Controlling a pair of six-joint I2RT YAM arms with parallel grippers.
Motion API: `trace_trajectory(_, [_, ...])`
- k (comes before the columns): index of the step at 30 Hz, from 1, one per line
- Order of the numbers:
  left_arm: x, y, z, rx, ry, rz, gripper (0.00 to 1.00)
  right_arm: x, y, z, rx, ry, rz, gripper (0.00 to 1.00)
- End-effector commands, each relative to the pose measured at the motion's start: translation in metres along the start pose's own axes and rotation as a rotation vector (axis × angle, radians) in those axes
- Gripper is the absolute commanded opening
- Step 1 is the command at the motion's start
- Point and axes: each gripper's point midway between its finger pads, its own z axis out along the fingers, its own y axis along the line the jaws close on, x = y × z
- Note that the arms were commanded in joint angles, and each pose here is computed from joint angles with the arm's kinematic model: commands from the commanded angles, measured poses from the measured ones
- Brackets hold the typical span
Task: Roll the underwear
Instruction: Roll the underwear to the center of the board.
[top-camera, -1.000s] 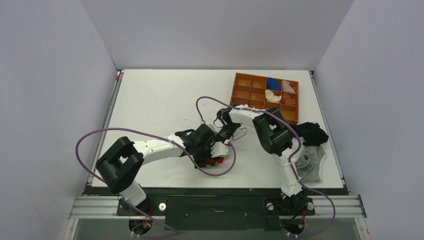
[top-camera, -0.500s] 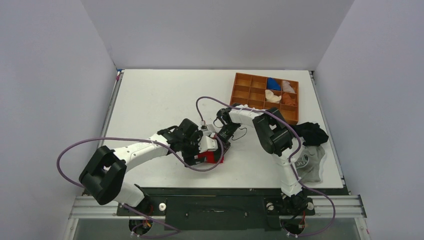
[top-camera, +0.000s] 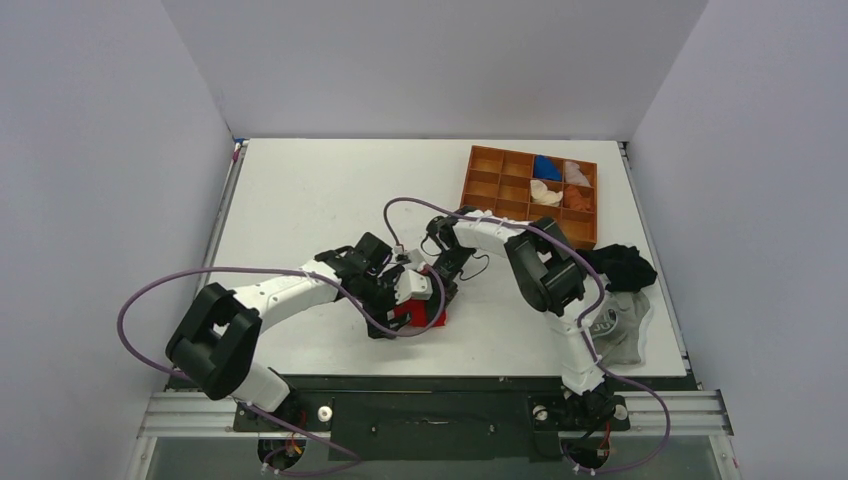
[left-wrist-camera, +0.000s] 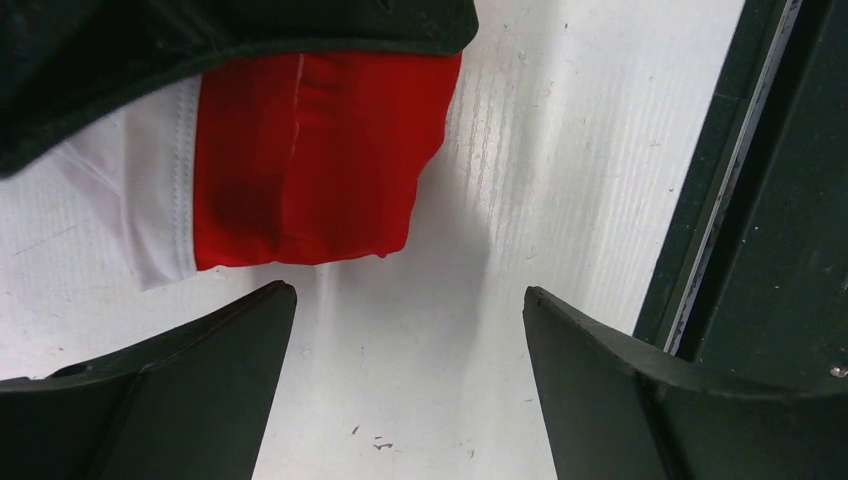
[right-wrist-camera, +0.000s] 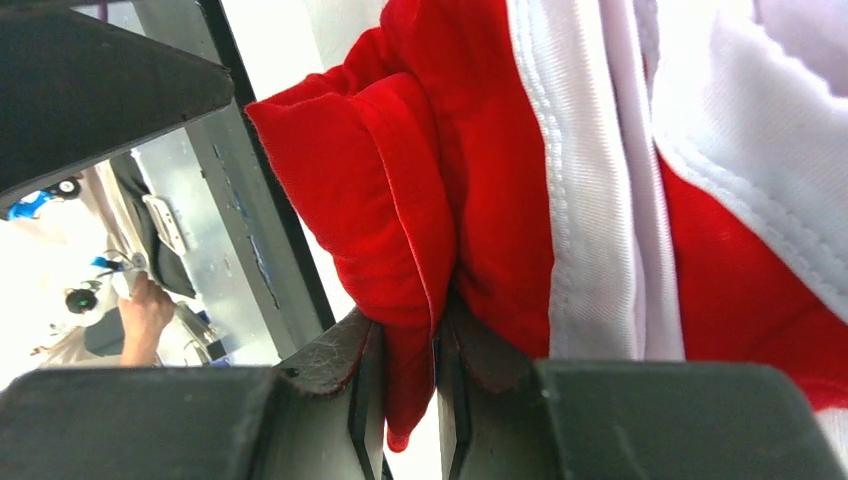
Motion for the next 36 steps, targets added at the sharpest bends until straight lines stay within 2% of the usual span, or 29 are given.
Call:
trace_trajectory(1, [-0.028, 0.004, -0.014, -0.046, -0.108, 0.038, 0.83, -0.018, -0.019, -0.004, 0.162, 0.000, -0.185, 0.00])
trace_trajectory(18, [-0.043, 0.000, 0.005, -0.124, -0.141, 0.123, 0.84, -0.021, -0.016, 0.005, 0.162, 0.039, -0.213, 0.00])
trace_trajectory(36, [-0.050, -0.016, 0.027, -0.022, -0.083, 0.140, 0.78, -0.023, -0.010, 0.009, 0.098, 0.032, -0.204, 0.00])
